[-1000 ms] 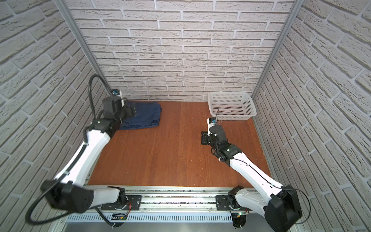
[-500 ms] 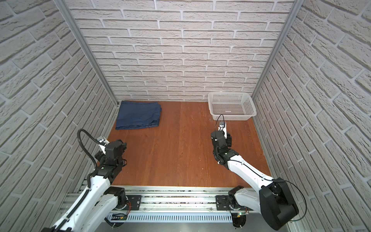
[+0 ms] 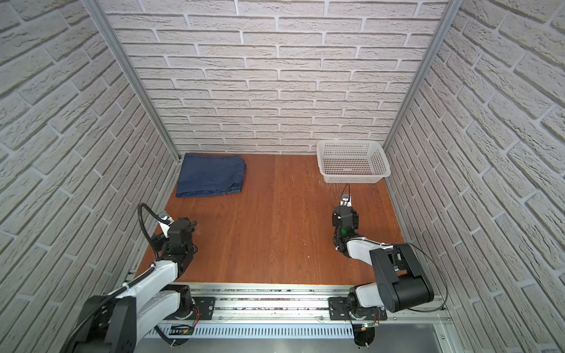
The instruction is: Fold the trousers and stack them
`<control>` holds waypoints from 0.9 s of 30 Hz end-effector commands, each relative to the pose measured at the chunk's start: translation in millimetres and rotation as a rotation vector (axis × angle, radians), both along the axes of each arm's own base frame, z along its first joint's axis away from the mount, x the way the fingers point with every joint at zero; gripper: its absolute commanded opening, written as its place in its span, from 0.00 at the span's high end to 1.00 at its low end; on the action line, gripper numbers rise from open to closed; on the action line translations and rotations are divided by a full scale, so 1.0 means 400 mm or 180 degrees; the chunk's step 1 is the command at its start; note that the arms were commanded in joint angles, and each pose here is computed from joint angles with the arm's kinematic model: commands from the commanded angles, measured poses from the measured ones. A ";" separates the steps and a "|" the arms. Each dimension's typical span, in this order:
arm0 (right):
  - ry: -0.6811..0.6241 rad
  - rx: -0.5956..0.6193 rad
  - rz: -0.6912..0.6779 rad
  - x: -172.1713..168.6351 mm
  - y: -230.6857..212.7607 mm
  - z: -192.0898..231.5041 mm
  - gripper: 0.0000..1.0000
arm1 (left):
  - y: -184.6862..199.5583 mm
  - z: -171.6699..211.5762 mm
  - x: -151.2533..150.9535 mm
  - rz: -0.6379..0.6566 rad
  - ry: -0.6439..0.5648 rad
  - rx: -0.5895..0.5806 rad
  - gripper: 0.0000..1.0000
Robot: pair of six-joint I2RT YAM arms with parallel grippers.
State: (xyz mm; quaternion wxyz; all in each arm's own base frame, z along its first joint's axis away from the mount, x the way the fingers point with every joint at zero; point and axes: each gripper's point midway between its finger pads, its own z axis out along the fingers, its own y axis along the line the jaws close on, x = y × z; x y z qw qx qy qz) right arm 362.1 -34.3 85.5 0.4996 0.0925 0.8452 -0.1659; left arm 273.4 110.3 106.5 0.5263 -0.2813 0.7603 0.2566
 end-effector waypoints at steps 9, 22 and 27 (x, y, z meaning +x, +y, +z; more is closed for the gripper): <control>-0.0332 0.0461 0.0657 0.059 0.059 0.037 0.00 | -0.063 0.029 0.203 -0.0903 -0.0355 0.0150 0.03; -0.0377 0.0459 0.0672 0.054 0.061 0.032 0.00 | -0.117 -0.036 0.280 -0.1477 -0.0003 0.0002 0.02; -0.0374 0.0456 0.0671 0.053 0.061 0.031 0.00 | -0.132 -0.033 0.285 -0.1558 -0.0011 0.0067 0.02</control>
